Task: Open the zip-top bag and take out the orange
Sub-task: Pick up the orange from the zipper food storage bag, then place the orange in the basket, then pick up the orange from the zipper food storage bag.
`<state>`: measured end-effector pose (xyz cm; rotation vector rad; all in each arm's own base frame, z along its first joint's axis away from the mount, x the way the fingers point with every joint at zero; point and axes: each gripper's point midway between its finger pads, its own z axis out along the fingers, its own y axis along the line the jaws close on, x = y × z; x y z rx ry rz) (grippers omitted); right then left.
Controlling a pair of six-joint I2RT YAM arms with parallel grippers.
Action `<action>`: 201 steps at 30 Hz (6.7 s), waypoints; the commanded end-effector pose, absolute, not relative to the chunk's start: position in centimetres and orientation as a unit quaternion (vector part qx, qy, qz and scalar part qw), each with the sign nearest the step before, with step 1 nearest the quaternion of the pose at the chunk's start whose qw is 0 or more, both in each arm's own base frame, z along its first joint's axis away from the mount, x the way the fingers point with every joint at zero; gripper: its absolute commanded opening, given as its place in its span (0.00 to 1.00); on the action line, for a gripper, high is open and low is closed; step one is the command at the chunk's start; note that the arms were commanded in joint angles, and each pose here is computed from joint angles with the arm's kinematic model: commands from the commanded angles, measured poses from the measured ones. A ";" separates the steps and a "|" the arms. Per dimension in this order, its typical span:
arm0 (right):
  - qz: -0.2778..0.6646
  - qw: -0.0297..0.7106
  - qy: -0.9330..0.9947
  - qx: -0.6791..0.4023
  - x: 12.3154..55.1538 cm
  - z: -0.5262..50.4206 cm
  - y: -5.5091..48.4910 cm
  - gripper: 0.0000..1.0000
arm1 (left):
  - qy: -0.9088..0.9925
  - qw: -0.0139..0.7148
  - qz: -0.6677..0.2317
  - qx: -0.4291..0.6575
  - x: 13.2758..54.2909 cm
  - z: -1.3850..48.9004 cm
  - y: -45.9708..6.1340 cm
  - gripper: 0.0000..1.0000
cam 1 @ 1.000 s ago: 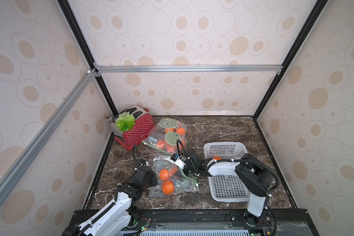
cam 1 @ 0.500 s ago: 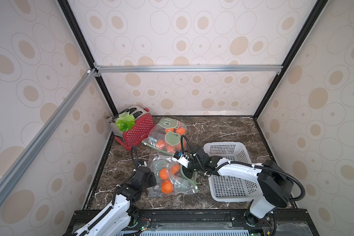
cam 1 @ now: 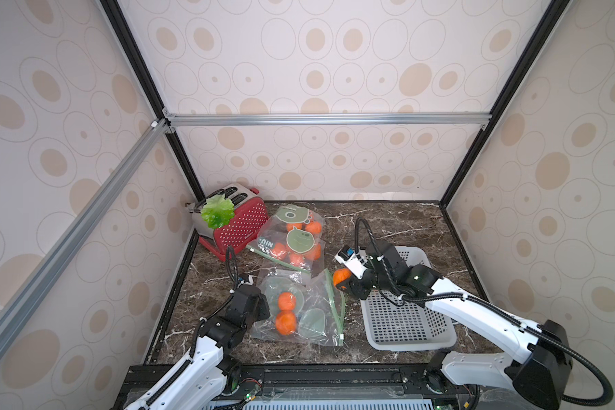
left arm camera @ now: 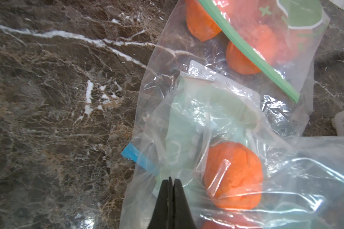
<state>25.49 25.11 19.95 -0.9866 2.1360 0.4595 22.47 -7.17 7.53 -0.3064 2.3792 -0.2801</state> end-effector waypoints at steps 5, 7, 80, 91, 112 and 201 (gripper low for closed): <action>-0.012 0.387 0.901 -0.195 30.3 18.4 15.2 0.54 | 0.921 0.368 -0.099 -0.085 23.2 8.9 -7.4 0.00; -0.046 0.378 0.912 -0.150 31.0 17.5 13.0 0.54 | 0.920 0.368 -0.101 -0.084 23.2 8.9 -7.5 0.00; 0.402 0.179 0.756 -0.484 17.1 10.0 39.0 0.60 | 0.942 0.282 -0.141 -0.118 22.1 3.7 -9.3 0.00; 0.412 0.156 0.732 -0.520 15.3 8.3 41.3 0.69 | 0.944 0.270 -0.151 -0.117 21.9 3.1 -9.8 0.00; 0.233 0.296 0.791 -0.483 23.5 6.3 40.4 0.47 | 0.939 0.294 -0.149 -0.096 23.8 6.0 -10.4 0.27; 0.235 0.340 0.767 -0.490 20.4 14.7 31.3 0.50 | 0.953 0.281 -0.108 -0.033 26.7 5.6 -11.4 0.00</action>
